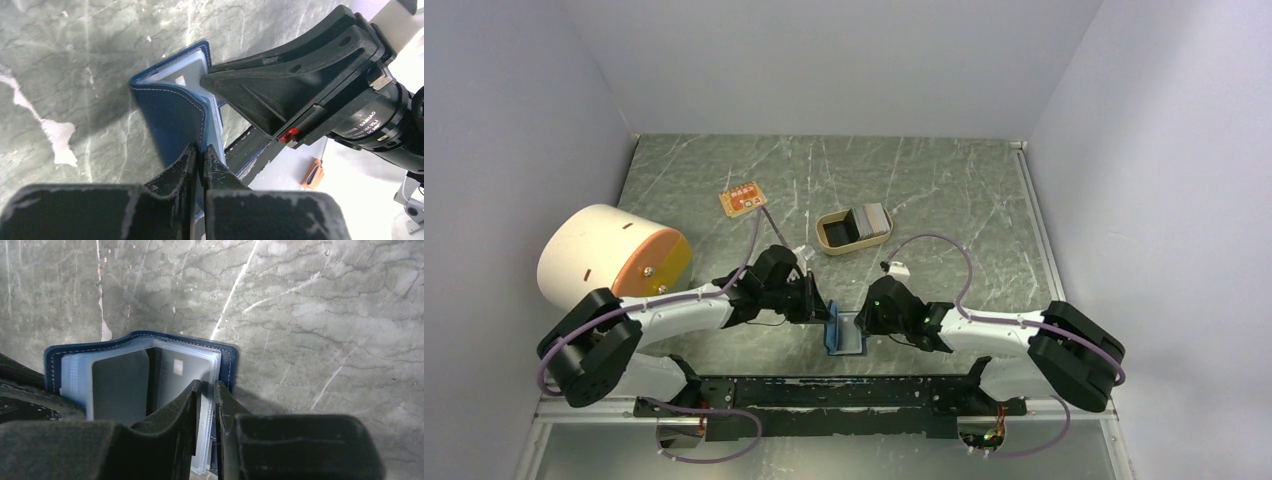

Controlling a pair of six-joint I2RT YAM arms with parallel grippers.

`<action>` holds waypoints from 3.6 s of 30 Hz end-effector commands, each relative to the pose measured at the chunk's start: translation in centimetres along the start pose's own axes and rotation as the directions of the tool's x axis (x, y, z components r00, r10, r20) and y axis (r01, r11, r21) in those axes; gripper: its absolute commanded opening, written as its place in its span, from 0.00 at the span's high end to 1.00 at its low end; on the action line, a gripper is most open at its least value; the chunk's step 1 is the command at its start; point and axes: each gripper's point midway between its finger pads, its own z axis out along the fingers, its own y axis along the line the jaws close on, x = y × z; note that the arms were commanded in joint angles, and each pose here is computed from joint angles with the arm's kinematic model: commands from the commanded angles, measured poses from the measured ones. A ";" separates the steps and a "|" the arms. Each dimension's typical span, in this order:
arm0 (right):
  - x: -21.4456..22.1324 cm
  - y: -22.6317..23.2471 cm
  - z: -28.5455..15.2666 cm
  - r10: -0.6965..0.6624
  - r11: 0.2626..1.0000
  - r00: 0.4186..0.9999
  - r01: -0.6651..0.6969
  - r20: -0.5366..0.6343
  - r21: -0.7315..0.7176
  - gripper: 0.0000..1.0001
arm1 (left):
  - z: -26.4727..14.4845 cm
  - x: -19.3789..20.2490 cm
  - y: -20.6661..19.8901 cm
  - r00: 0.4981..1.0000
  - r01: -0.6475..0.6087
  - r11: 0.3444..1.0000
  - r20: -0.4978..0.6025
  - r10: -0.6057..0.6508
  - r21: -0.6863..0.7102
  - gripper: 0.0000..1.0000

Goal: Put the credit cards into the card holder
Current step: Turn over the card slot in the card holder, then pick up the credit card from the storage box.

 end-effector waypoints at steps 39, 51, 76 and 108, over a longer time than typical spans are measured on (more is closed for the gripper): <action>-19.3 1.8 -2.3 -0.283 0.923 0.924 0.190 0.257 0.334 0.33 | -1.1 0.2 2.7 0.998 0.010 0.994 0.056 -0.003 -0.112 0.91; -24.7 1.4 3.8 -0.462 0.766 0.876 0.316 0.136 0.560 0.31 | -1.4 0.4 3.1 0.998 0.018 0.996 0.067 -0.013 -0.083 0.91; -25.2 -2.3 8.4 -0.556 0.561 0.830 0.411 -0.041 0.719 0.40 | -2.3 0.5 3.0 0.996 0.016 0.997 0.090 -0.010 -0.071 0.91; -26.2 -0.5 7.2 -0.549 0.618 0.836 0.399 0.009 0.677 0.75 | -2.0 0.7 3.2 0.996 0.024 0.997 0.082 -0.018 -0.072 0.91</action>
